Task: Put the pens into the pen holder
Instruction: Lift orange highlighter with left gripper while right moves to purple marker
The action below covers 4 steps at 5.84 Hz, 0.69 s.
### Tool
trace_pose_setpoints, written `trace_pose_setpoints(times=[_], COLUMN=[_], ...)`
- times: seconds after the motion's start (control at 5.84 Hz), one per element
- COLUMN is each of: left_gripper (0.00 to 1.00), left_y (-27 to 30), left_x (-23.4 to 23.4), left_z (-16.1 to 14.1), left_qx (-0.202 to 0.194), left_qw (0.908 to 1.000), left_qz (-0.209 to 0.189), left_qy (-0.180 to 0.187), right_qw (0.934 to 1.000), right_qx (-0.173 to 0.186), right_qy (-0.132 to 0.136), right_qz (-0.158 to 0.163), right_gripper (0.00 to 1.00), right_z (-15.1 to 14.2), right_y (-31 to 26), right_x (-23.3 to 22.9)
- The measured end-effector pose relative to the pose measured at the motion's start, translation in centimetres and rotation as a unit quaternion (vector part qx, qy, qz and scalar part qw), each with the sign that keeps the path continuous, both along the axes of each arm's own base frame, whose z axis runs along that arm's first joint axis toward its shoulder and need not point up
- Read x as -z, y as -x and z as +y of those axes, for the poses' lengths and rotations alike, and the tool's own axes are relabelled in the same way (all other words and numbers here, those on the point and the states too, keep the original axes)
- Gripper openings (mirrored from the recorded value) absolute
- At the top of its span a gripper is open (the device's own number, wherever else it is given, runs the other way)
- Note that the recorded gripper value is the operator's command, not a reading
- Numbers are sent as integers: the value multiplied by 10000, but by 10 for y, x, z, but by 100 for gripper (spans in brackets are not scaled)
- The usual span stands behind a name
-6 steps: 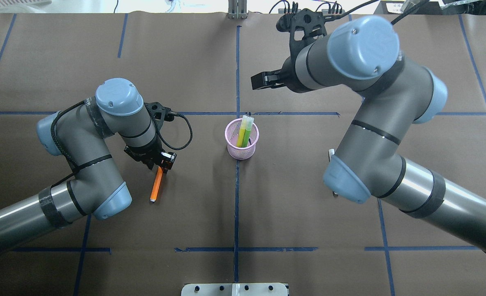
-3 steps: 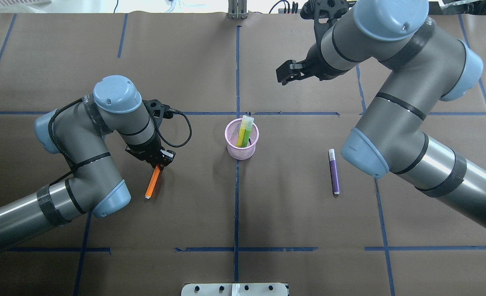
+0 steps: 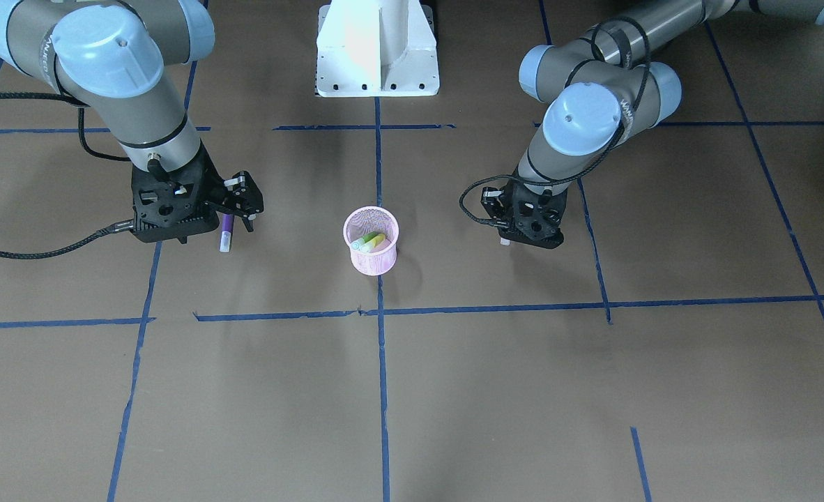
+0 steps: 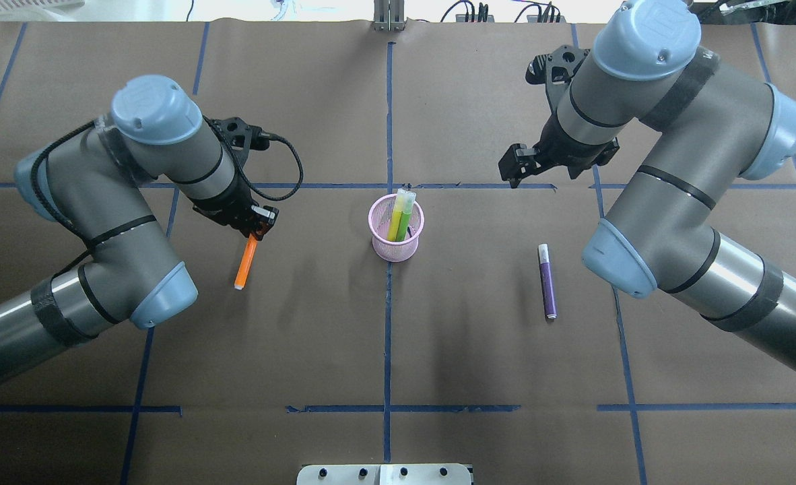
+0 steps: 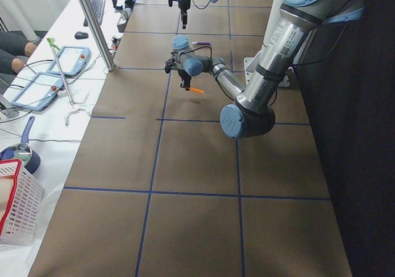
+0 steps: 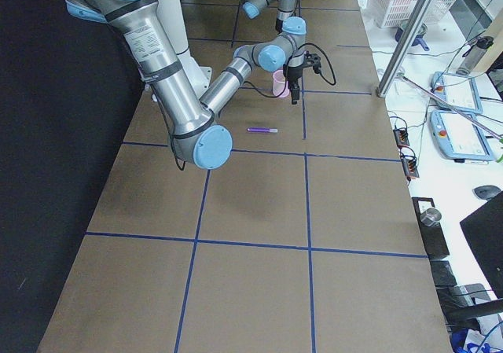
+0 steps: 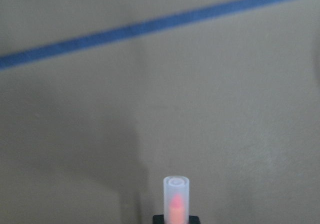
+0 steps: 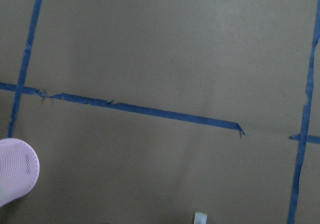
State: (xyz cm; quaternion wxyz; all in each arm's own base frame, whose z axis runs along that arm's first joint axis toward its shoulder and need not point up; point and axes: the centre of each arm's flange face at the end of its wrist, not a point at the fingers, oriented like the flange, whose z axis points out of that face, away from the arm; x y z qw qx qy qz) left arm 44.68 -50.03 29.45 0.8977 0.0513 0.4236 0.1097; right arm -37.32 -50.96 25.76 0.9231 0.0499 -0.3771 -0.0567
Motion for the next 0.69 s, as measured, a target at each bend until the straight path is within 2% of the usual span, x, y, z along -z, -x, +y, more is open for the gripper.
trace_pose_setpoints(times=[0.17, 0.34, 0.69], left_gripper=[0, 0, 0], left_y=[11, 16, 25], left_x=[20, 44, 97], left_z=[-4, -9, -14], left_qx=[205, 422, 997], left_qw=[9995, 9980, 9896], left_qz=[61, 163, 534], left_qy=[-236, -436, -884], right_qw=[9991, 9975, 9955], right_qx=[171, 301, 512], right_qy=[380, 628, 757], right_qz=[37, 137, 263], right_gripper=[100, 100, 100], right_z=[8, 17, 23], right_y=[0, 5, 36], right_x=[-2, -11, -51])
